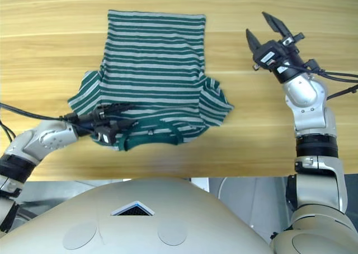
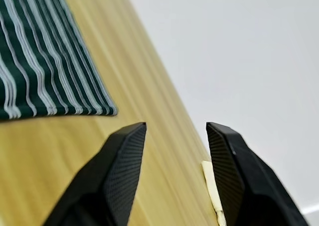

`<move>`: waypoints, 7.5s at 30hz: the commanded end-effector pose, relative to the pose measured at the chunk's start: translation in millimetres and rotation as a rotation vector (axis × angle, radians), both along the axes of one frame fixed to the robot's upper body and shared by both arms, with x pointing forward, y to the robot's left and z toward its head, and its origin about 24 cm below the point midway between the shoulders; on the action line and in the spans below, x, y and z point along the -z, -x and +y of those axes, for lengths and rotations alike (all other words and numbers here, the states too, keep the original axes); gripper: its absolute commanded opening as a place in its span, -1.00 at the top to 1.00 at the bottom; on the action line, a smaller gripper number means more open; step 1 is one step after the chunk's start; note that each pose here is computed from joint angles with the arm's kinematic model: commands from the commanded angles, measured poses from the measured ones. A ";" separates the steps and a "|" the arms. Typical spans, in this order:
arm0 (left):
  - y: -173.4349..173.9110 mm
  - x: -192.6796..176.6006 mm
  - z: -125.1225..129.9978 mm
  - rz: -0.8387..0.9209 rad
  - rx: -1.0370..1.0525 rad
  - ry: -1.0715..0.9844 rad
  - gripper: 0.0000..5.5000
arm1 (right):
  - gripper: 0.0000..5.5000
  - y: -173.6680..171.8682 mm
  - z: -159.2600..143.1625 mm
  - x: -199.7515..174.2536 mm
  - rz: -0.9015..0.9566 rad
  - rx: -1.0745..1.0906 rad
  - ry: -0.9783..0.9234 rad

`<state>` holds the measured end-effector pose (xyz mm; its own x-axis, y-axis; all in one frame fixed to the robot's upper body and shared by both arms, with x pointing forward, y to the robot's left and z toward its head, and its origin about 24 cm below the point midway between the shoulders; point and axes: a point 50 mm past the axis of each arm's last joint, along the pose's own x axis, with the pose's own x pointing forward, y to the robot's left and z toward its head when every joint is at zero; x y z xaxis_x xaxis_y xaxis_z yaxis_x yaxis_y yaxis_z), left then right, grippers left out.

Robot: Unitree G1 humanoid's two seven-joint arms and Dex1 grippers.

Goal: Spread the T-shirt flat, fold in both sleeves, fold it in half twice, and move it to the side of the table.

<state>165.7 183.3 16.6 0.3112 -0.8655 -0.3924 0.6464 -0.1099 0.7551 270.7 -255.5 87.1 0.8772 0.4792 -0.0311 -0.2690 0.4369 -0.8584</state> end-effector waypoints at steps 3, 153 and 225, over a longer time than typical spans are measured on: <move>-7.5 1.5 3.5 0.020 -0.014 -0.048 -0.01 | 0.19 -1.9 20.2 17.8 0.072 -0.074 0.077; -2.8 33.1 72.8 0.072 -0.504 -0.399 -0.01 | 0.19 11.5 34.0 -50.1 -0.383 0.024 -0.548; -20.4 27.5 -24.0 0.079 -0.420 0.166 0.88 | 0.18 12.8 26.7 -38.8 -0.357 0.068 -0.559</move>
